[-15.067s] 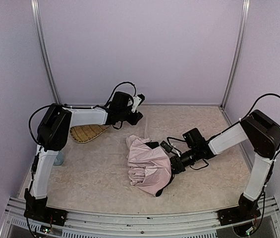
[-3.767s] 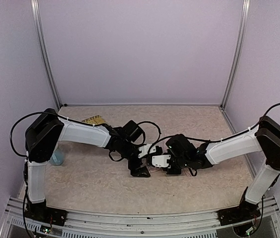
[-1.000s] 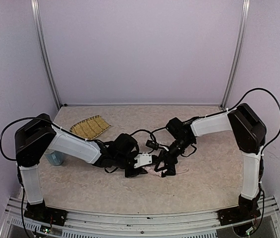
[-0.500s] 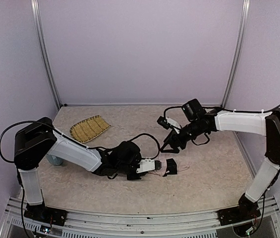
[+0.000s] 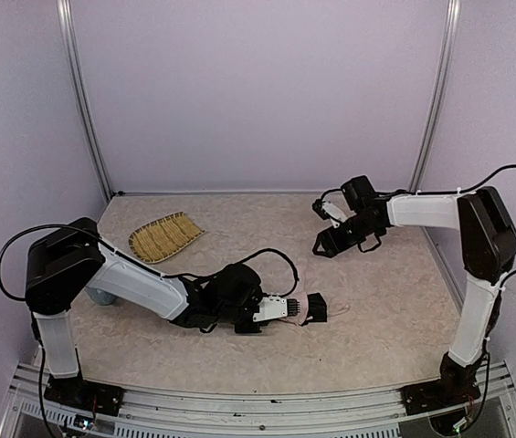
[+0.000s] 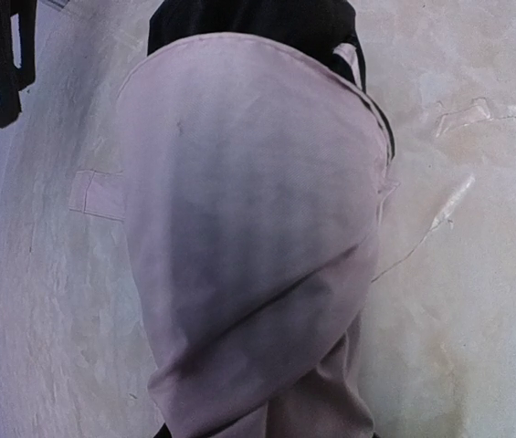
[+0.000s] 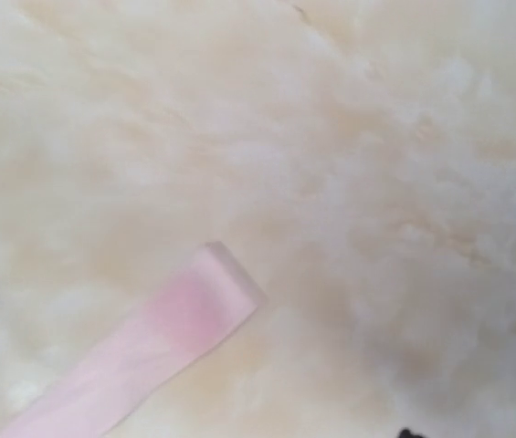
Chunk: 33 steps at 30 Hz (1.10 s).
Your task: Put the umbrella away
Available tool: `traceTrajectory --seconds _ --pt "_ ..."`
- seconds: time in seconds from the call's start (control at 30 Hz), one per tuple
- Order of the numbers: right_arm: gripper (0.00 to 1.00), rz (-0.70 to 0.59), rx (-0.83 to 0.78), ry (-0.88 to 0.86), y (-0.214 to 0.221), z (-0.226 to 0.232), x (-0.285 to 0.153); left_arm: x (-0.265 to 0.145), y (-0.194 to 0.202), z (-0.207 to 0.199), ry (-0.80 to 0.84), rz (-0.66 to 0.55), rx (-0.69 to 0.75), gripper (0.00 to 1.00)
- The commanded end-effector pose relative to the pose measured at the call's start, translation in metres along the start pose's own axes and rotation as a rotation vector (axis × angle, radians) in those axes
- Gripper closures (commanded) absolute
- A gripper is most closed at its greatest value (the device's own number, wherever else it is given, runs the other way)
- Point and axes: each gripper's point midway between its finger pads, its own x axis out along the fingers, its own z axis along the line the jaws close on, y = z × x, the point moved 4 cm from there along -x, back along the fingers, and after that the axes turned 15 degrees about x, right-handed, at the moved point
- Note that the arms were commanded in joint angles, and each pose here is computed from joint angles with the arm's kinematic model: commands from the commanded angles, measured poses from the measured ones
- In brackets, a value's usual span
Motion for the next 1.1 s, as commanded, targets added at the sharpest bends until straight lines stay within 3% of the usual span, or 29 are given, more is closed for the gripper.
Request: traceTrajectory --seconds 0.0,0.17,0.43,0.63,0.8,0.83,1.07 --pt "0.37 0.058 -0.068 0.134 -0.011 -0.011 0.031 0.002 0.018 -0.044 0.160 0.068 0.047 1.00" --pt "0.35 0.152 -0.229 0.147 0.005 0.013 0.067 0.004 0.018 -0.044 0.168 0.069 0.035 1.00" --pt "0.39 0.272 -0.259 0.158 0.033 0.011 0.086 0.003 0.020 -0.044 0.178 0.077 0.036 1.00" --pt "0.57 0.327 -0.266 0.111 0.052 0.025 0.083 0.004 0.022 -0.044 0.180 0.082 0.026 1.00" --pt "0.96 0.308 -0.234 0.032 0.048 0.040 0.074 0.005 0.024 -0.042 0.177 0.095 0.022 1.00" --pt "1.00 0.299 -0.232 0.019 0.045 0.043 0.072 0.005 0.025 -0.042 0.177 0.096 0.021 1.00" --pt "1.00 0.098 -0.217 -0.084 -0.023 0.060 0.043 -0.007 0.005 -0.040 0.249 -0.008 -0.005 1.00"
